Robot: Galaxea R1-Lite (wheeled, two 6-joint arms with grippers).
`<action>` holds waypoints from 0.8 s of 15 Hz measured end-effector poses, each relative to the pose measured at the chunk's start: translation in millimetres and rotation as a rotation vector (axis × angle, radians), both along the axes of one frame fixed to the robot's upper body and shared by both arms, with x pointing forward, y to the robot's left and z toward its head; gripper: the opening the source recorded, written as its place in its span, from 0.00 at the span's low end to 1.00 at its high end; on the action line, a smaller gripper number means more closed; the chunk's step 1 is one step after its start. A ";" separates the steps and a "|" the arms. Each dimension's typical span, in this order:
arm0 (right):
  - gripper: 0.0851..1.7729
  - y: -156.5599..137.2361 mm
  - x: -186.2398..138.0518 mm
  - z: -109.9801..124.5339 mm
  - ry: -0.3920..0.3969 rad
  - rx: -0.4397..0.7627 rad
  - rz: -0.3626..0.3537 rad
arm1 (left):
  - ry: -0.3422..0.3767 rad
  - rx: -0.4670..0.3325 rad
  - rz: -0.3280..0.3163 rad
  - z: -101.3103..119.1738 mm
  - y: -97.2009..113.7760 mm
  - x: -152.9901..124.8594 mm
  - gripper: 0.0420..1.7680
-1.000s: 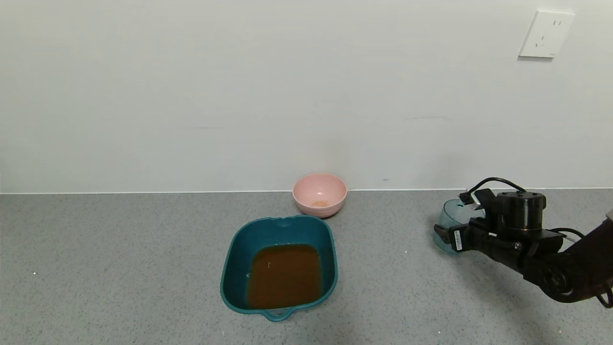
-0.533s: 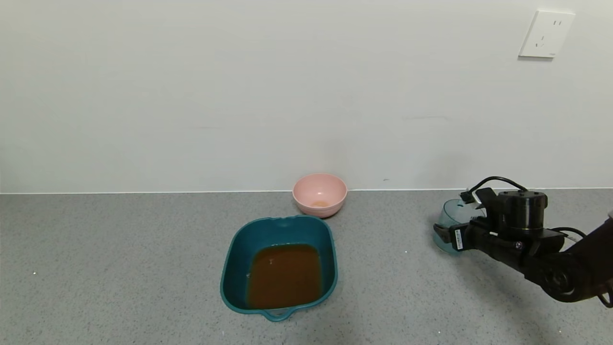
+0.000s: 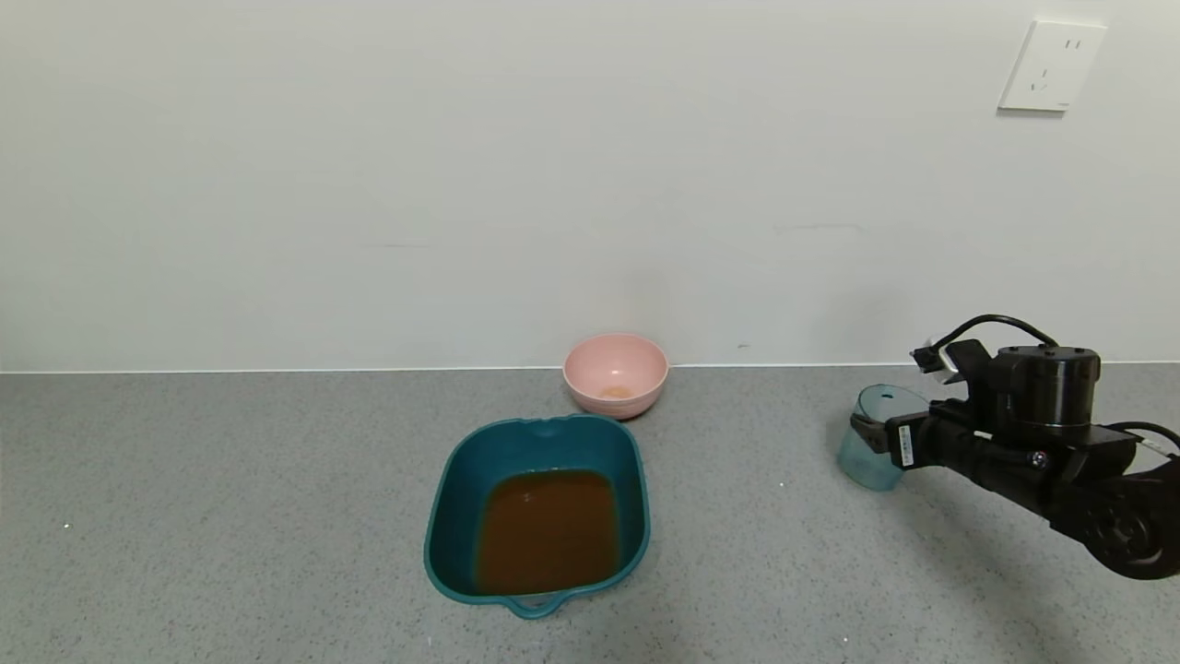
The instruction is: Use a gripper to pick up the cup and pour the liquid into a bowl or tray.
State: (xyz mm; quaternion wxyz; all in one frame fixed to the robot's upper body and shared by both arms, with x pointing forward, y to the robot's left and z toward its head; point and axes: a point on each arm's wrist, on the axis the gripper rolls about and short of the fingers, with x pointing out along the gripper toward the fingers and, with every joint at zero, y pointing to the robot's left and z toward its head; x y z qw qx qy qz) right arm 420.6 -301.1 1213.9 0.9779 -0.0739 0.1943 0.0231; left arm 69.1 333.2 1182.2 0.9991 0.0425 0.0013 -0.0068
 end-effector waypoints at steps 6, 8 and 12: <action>0.96 5.3 -37.1 23.5 -0.036 0.011 0.017 | 0.000 0.000 0.000 0.0 0.0 0.0 0.97; 0.96 4.4 -52.7 28.7 -0.046 0.021 0.008 | 0.000 0.000 0.000 0.0 0.0 0.0 0.97; 0.96 -0.8 -85.8 38.1 -0.075 0.021 -0.011 | 0.000 0.000 0.000 0.0 0.0 0.0 0.97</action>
